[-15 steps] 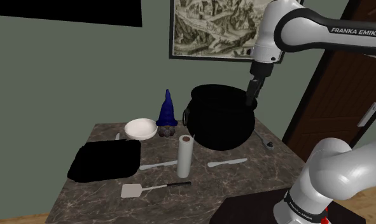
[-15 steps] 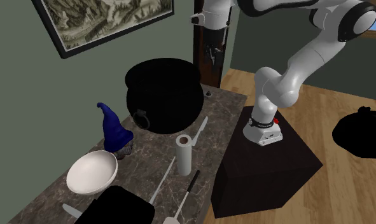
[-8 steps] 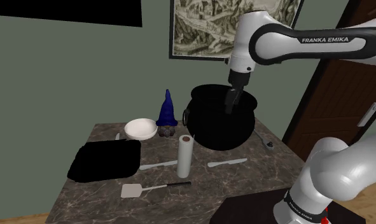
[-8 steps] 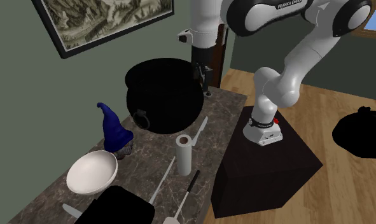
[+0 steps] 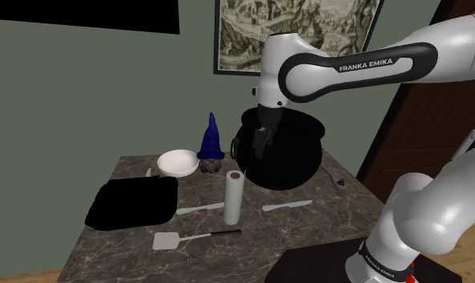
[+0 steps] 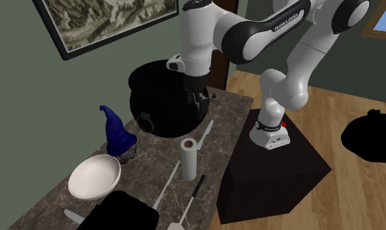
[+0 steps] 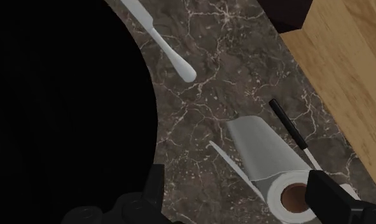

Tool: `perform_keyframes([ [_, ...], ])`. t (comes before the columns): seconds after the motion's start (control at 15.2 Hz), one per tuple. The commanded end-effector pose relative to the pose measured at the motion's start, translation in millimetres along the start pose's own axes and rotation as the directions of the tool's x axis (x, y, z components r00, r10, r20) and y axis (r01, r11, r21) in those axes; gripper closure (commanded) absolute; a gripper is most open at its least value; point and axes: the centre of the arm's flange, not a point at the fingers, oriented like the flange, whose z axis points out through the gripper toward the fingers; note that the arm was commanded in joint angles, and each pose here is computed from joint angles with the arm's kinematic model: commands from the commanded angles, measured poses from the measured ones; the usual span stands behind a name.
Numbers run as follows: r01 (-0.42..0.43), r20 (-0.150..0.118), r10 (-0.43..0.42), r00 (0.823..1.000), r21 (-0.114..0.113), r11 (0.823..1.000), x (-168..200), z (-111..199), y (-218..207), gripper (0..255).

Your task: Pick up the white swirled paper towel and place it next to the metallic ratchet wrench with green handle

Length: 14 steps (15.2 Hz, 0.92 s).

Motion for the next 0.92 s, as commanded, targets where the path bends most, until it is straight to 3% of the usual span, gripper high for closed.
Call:
perform_keyframes([
  [0.0,0.019,-0.001,-0.019,1.0,0.002,1.0,18.6,13.5,-16.6,0],
  [0.53,0.093,-0.003,-0.093,0.996,0.004,0.996,82.6,56.1,-82.1,0],
  [0.86,0.093,-0.003,-0.093,0.996,0.004,0.996,82.7,82.5,-82.2,0],
])
